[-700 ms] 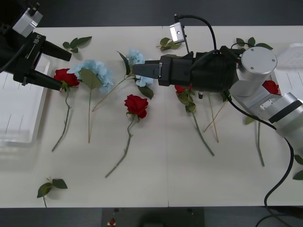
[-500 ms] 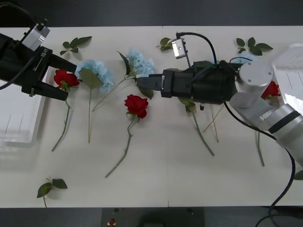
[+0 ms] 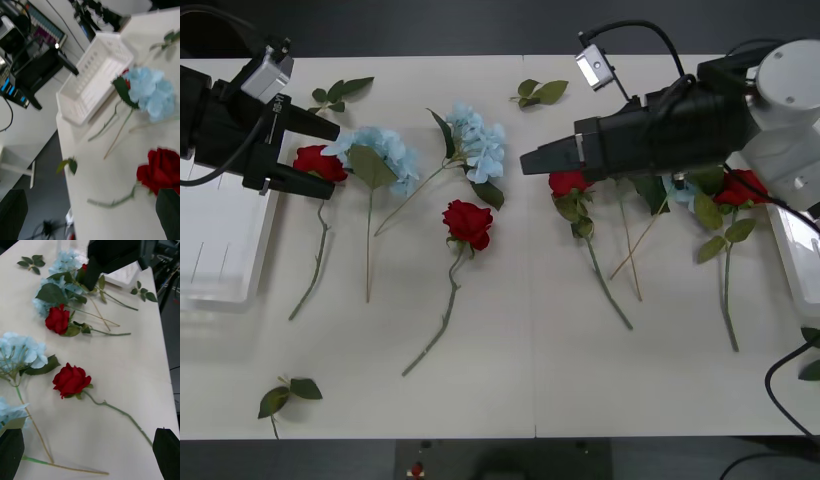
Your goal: Put the red flowers into the right box and the blue flowers into the left box
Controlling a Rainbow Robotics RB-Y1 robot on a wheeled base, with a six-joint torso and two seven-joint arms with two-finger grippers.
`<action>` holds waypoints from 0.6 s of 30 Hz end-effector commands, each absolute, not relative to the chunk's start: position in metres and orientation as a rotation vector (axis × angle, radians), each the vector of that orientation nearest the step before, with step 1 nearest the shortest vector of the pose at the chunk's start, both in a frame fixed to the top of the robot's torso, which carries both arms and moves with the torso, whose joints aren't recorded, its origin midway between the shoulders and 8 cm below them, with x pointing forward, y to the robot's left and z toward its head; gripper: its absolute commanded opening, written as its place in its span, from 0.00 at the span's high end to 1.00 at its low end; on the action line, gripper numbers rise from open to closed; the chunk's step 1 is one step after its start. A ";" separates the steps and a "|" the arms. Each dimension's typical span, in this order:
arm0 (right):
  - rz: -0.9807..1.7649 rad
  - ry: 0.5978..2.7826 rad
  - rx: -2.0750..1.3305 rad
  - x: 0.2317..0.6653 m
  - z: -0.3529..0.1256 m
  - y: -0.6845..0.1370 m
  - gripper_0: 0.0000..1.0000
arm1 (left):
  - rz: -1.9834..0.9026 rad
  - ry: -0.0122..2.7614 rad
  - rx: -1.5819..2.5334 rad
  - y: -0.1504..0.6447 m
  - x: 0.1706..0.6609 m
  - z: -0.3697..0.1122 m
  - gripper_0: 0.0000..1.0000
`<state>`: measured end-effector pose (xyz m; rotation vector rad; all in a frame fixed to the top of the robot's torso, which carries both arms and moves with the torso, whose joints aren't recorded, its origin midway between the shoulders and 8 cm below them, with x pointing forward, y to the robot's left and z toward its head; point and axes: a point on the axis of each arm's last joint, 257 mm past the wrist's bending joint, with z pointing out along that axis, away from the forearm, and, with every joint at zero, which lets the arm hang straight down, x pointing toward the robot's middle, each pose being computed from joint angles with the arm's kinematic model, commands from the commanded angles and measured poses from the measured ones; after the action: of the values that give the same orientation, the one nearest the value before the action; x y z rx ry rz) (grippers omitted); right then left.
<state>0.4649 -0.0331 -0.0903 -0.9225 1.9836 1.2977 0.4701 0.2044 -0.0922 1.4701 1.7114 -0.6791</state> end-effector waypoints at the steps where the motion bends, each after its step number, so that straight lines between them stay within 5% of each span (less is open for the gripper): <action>1: 1.281 2.195 -0.820 0.464 -0.074 -0.064 0.00 | -0.615 1.881 1.338 0.227 0.484 -0.085 0.00; 10: 0.743 2.737 -0.499 0.476 -0.115 -0.184 0.00 | -0.479 2.149 1.033 0.272 0.517 -0.098 0.00; 18: 0.216 2.794 -0.256 0.505 -0.125 -0.278 0.00 | -0.428 2.352 0.672 0.303 0.535 -0.113 0.00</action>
<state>0.4946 -0.2620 -0.1461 -0.2843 2.8487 0.3287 0.5309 0.2894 -0.1228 0.7570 2.3212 -0.4775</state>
